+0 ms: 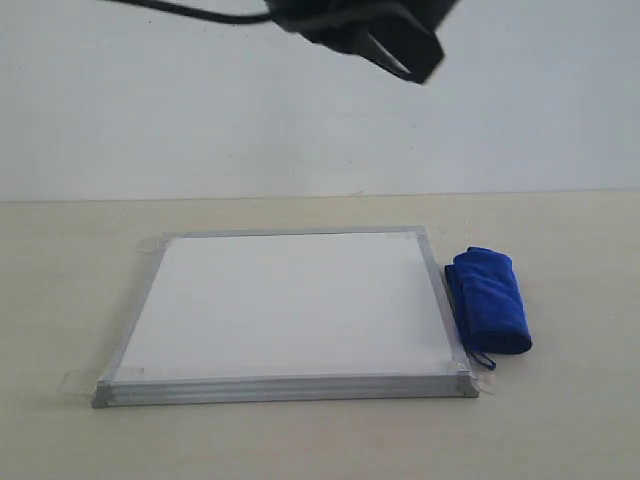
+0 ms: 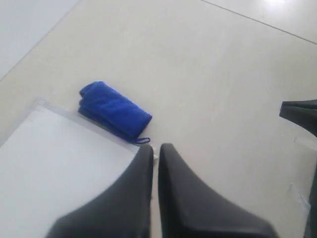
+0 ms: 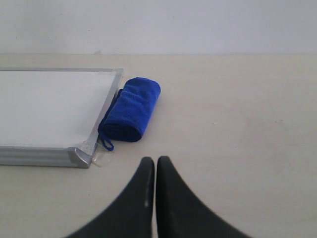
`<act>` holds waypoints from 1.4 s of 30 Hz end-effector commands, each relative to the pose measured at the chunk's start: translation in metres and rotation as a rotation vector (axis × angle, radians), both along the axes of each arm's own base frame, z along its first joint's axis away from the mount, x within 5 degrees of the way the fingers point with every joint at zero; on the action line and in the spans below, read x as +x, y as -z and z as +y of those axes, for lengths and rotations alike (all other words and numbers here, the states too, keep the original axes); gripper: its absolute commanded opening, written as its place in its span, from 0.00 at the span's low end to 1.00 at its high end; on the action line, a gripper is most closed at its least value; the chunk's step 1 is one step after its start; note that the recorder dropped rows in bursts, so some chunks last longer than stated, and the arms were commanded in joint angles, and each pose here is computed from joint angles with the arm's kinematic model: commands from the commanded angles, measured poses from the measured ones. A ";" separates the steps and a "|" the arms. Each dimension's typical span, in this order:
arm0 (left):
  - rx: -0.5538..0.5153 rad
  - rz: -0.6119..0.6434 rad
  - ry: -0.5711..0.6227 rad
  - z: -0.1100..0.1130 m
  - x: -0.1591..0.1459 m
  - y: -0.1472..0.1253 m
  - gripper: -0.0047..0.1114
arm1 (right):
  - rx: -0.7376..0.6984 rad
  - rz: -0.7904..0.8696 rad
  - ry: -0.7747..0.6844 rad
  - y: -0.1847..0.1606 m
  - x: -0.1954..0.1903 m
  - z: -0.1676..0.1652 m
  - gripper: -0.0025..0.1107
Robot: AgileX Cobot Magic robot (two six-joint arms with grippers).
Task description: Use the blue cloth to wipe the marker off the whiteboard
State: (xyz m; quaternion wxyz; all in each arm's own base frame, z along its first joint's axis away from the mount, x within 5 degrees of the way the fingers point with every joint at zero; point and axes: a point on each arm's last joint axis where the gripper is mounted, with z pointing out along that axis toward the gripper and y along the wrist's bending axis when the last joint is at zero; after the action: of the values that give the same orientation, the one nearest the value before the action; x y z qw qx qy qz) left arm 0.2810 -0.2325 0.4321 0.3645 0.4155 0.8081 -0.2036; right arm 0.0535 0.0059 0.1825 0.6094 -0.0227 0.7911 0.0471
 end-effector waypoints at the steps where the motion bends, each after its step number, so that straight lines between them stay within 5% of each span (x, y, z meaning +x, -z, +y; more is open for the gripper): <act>1: -0.018 0.011 -0.077 0.029 -0.034 -0.019 0.07 | -0.004 -0.010 -0.003 -0.001 0.000 0.000 0.03; 4: -0.023 -0.048 -0.152 0.057 -0.061 -0.023 0.07 | -0.004 -0.010 -0.003 -0.001 0.000 0.000 0.03; 9: -0.015 -0.137 -0.326 0.116 -0.114 0.012 0.07 | -0.004 -0.010 -0.003 -0.001 0.000 0.000 0.03; 16: -0.343 -0.056 -0.460 0.165 -0.190 0.080 0.07 | -0.004 -0.010 -0.003 -0.001 0.000 0.000 0.03; 20: -0.429 -0.120 -0.450 0.184 -0.217 0.078 0.07 | -0.004 -0.010 -0.003 -0.001 0.000 0.000 0.03; 25: -0.472 -0.231 -0.435 0.199 -0.234 0.071 0.07 | -0.004 -0.010 -0.003 -0.001 0.000 0.000 0.03; 32: -0.400 -0.467 -0.456 0.214 -0.237 0.066 0.07 | -0.004 -0.010 -0.003 -0.001 0.000 0.000 0.03; 42: -0.261 -0.598 -0.622 0.213 -0.209 0.128 0.07 | -0.004 -0.010 -0.003 -0.001 0.000 0.000 0.03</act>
State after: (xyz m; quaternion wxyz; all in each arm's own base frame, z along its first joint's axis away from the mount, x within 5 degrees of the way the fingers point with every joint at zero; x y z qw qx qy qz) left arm 0.0664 -0.0198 0.3197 0.6584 0.1593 0.7318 -0.0756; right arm 0.0535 0.0059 0.1825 0.6094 -0.0227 0.7911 0.0471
